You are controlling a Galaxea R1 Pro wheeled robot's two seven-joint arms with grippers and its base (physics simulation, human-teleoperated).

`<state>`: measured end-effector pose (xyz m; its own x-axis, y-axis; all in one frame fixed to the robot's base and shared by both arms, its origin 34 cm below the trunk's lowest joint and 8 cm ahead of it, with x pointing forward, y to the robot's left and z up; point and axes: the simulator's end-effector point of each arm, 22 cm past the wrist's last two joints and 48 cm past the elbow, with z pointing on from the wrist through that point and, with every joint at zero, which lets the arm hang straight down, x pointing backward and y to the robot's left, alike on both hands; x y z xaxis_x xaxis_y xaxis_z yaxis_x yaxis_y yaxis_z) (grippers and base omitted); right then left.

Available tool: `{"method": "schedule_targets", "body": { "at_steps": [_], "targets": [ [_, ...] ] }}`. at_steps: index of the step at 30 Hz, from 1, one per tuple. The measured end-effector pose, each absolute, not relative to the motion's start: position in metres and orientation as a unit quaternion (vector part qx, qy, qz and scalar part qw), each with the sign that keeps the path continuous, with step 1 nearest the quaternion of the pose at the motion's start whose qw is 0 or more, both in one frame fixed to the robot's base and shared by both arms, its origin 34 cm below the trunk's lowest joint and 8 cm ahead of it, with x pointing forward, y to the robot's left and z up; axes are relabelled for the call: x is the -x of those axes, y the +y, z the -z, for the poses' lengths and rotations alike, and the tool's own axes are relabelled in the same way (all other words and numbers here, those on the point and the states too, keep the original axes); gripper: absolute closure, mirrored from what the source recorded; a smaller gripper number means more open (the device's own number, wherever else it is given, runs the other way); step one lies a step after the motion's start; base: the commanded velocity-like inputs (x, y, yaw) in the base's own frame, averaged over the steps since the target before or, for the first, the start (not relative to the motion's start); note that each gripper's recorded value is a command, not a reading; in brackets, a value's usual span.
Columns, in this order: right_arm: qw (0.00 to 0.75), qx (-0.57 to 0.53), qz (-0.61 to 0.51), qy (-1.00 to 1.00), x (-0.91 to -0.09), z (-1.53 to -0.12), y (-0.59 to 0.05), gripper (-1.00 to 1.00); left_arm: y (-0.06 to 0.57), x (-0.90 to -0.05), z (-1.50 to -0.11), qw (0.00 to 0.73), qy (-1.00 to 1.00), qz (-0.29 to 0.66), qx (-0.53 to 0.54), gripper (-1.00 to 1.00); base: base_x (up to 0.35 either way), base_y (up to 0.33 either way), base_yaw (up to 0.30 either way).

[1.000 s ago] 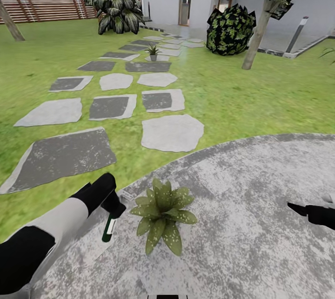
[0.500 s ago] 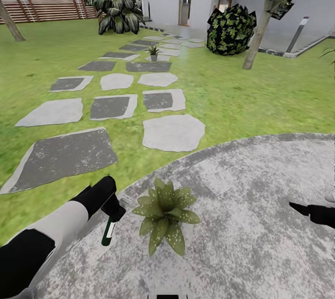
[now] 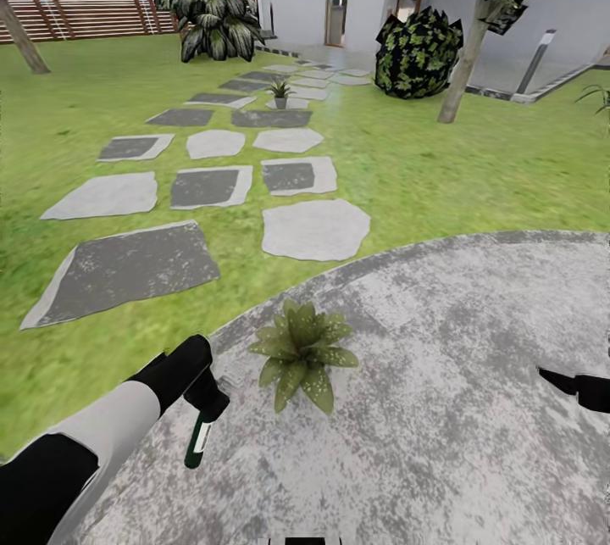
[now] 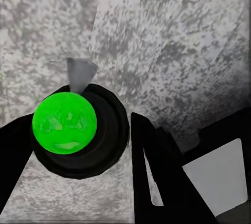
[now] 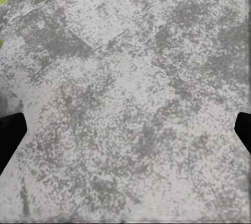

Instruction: Pick up the pesticide atomizer in the garden and spray insectifuge to fully cover both potted plants in the garden.

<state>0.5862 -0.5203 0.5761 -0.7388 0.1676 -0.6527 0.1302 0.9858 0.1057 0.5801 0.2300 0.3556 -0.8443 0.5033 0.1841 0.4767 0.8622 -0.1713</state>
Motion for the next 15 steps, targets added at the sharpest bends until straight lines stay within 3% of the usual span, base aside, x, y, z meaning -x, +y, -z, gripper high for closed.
{"method": "schedule_targets", "body": {
  "at_steps": [6, 15],
  "targets": [
    [0.354, -0.080, -0.027, 0.931, -0.586, -0.577, -0.521, -1.00, 0.228, -0.573, -0.352, 0.116, -0.959, -0.066, 0.251, 1.00, -0.239, 0.000, 0.000],
    [0.356, -0.080, -0.028, 0.931, -0.587, -0.579, -0.520, -1.00, 0.216, -0.549, -0.338, 0.108, -0.958, -0.098, 0.245, 1.00, -0.030, 0.000, 0.000]
  ]
}}
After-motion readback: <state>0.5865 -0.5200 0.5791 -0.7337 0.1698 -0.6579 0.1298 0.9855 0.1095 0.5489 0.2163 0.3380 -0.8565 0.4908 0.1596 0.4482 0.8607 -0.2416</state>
